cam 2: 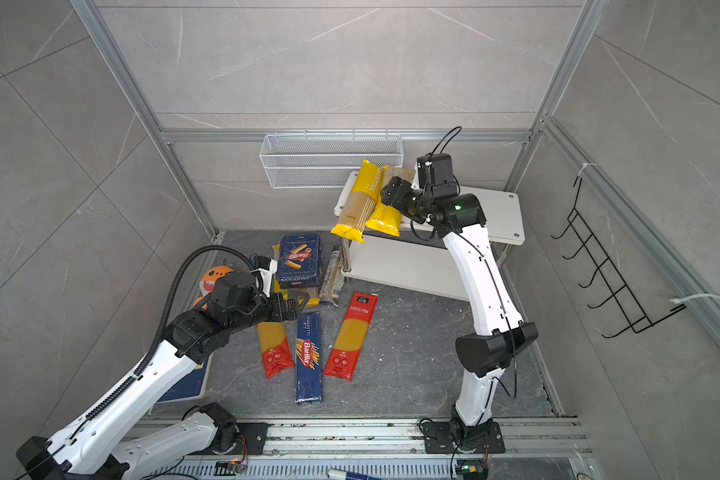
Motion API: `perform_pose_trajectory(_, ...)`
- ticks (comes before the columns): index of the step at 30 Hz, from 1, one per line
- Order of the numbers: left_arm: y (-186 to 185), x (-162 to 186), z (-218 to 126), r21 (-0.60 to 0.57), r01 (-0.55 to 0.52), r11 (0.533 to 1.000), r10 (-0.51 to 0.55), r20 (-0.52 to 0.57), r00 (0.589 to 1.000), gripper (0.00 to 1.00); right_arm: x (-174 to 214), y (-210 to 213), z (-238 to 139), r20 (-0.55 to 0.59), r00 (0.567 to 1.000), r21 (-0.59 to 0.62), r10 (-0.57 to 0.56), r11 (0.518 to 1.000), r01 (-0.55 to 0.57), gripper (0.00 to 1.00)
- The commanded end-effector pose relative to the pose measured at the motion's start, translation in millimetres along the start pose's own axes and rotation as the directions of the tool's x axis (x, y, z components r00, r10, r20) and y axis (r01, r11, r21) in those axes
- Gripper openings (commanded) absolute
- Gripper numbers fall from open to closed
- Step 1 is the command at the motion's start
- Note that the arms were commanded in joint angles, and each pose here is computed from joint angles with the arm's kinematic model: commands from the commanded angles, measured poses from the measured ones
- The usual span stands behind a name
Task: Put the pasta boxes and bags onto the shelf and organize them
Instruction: 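Release the bag and move the right gripper down toward the red spaghetti bag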
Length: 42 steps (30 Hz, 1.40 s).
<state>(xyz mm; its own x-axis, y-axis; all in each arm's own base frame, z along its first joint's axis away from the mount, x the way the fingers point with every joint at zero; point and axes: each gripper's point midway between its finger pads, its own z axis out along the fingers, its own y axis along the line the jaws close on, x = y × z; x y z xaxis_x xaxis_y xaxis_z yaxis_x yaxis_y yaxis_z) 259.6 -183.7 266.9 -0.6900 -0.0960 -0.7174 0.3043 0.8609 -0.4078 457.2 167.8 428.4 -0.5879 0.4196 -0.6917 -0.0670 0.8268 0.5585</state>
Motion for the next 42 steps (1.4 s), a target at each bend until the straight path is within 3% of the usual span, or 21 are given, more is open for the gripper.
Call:
perform_pose_trajectory(1,6.1,1.0,-9.2,-0.015,-0.007,1.000,0.008,0.010,1.000,1.00,-16.1,11.2,-55.0,0.102,0.993,-0.025,-0.056,0.998,0.058,0.85)
perform_pose_trajectory(4,15.8,7.4,-6.1,-0.039,0.017,0.999,-0.017,-0.008,1.000,1.00,-10.0,-0.4,-81.4,0.135,0.988,0.016,-0.070,0.998,0.068,0.99)
perform_pose_trajectory(8,24.1,17.3,1.9,-0.042,0.055,0.998,-0.057,-0.042,0.998,1.00,20.5,-25.4,-104.6,0.104,0.991,0.071,-0.081,0.995,0.074,0.99)
perform_pose_trajectory(17,46.9,53.6,12.2,-0.091,0.133,0.987,-0.140,-0.080,0.987,1.00,132.8,-89.2,-135.0,-0.076,0.996,0.119,-0.049,0.991,0.058,0.99)
perform_pose_trajectory(22,56.3,72.6,9.9,-0.109,0.174,0.979,-0.184,-0.087,0.979,1.00,191.6,-113.3,-140.2,-0.168,0.986,0.094,0.013,0.996,0.003,0.96)
perform_pose_trajectory(31,64.2,85.8,-4.4,-0.120,0.216,0.969,-0.224,-0.064,0.972,1.00,282.9,-153.7,-116.4,-0.306,0.945,0.102,0.116,0.991,-0.089,0.97)
perform_pose_trajectory(42,69.6,100.0,-11.2,-0.126,0.230,0.965,-0.240,-0.072,0.968,1.00,354.1,-138.5,-55.4,-0.445,0.895,0.114,0.033,0.993,0.020,0.97)
